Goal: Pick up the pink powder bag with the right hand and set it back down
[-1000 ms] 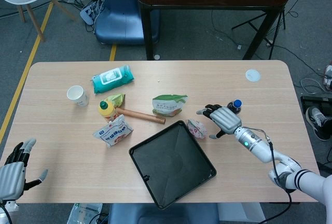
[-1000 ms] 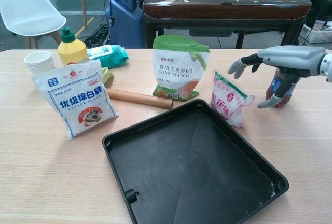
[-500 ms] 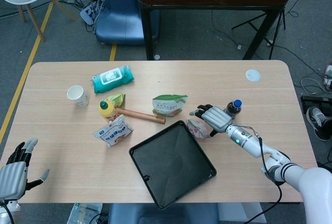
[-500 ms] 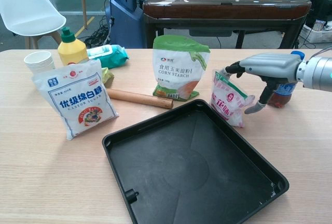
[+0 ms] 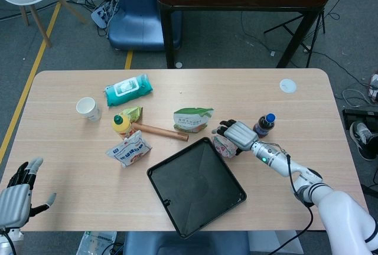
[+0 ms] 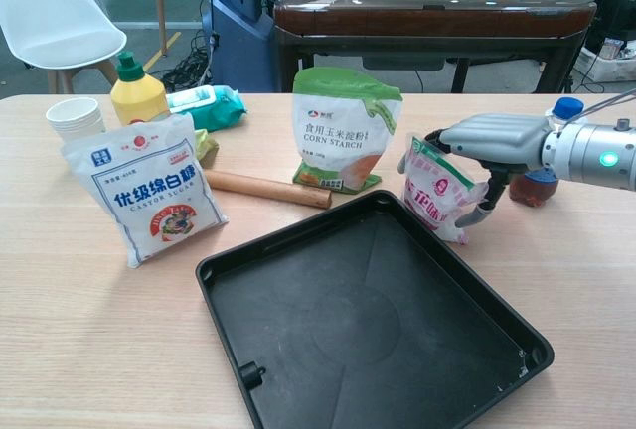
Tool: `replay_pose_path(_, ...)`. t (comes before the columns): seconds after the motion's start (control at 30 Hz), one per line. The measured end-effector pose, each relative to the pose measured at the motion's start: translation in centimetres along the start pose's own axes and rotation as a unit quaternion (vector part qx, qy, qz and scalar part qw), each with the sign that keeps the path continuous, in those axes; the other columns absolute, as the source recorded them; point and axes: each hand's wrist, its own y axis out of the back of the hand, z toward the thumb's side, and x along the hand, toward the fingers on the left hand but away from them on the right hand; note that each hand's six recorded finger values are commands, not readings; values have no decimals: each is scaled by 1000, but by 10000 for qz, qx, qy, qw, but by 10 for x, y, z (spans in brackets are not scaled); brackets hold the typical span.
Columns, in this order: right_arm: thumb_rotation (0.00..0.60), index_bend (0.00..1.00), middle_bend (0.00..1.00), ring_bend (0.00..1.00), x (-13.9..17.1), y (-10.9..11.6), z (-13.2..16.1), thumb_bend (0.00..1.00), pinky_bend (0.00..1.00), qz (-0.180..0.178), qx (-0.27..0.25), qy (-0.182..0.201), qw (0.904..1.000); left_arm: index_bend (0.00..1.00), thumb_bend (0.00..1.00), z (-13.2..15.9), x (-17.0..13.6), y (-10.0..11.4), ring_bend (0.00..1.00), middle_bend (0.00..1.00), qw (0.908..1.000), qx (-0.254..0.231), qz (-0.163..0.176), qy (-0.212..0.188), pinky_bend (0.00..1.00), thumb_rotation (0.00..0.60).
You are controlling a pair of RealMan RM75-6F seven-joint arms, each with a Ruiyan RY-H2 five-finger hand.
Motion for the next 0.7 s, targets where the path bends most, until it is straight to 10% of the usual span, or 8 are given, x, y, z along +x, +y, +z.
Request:
replay_pose_path(0.43,600,248,285,133,-15,-9,9,122,205,37,33,120,9999,79,227,-4,-1,1,27,92,10000,3,18,52,129,600)
replay_pose_path(0.7,600,591,504,311,-14,-14,8,323,332,15,-11,88,10000,79,227,-5,-3,2,27,91,10000,3,22,64,129,600)
